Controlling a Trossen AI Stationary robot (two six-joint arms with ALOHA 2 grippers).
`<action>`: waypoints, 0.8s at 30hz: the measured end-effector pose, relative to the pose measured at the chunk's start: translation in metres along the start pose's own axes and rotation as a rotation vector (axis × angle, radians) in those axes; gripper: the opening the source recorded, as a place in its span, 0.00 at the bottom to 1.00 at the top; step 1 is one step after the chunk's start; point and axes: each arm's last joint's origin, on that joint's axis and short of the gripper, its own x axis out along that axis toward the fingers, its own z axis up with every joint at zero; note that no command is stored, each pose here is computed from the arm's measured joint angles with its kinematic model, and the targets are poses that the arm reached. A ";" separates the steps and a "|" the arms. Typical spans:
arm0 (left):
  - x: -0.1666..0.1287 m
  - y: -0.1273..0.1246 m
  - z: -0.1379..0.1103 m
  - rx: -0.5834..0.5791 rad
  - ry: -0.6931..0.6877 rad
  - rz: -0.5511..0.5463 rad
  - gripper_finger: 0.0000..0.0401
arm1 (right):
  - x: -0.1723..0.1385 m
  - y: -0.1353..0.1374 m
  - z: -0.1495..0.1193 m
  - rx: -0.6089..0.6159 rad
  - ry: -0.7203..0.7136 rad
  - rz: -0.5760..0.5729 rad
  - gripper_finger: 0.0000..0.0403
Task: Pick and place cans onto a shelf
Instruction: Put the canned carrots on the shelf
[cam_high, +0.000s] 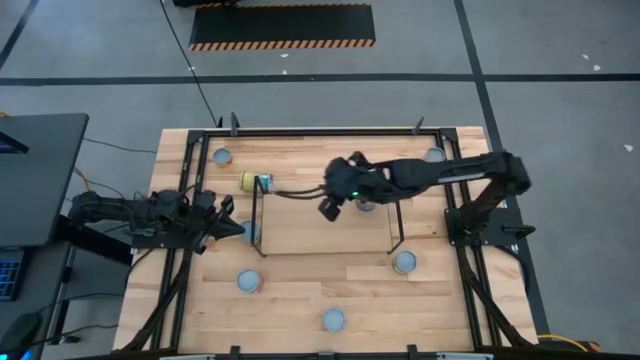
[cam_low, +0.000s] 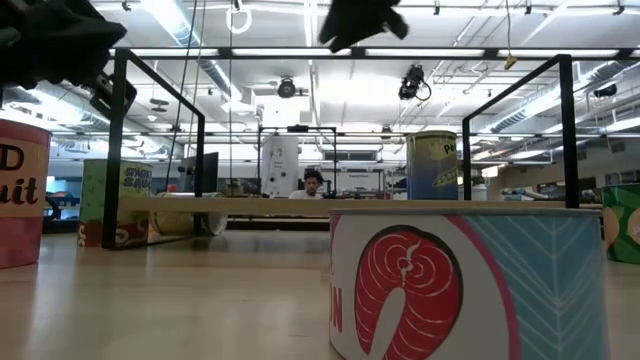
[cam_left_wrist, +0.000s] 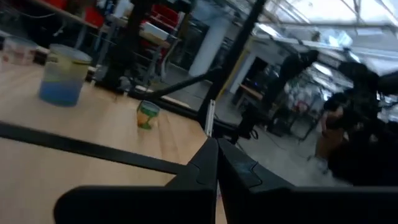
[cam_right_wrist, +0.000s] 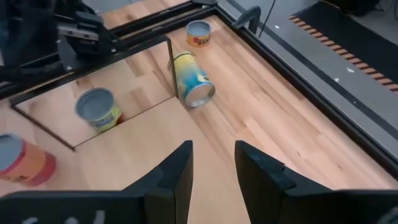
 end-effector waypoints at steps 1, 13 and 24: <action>0.000 0.000 0.000 -0.015 -0.010 0.012 0.03 | -0.005 -0.003 -0.003 0.009 -0.007 0.000 0.31; -0.002 -0.004 0.046 0.116 -0.075 0.425 0.03 | -0.043 -0.040 -0.053 0.059 -0.133 0.055 0.31; 0.019 0.002 0.141 0.205 0.402 0.993 0.11 | -0.051 -0.043 -0.058 -0.047 -0.168 0.072 0.32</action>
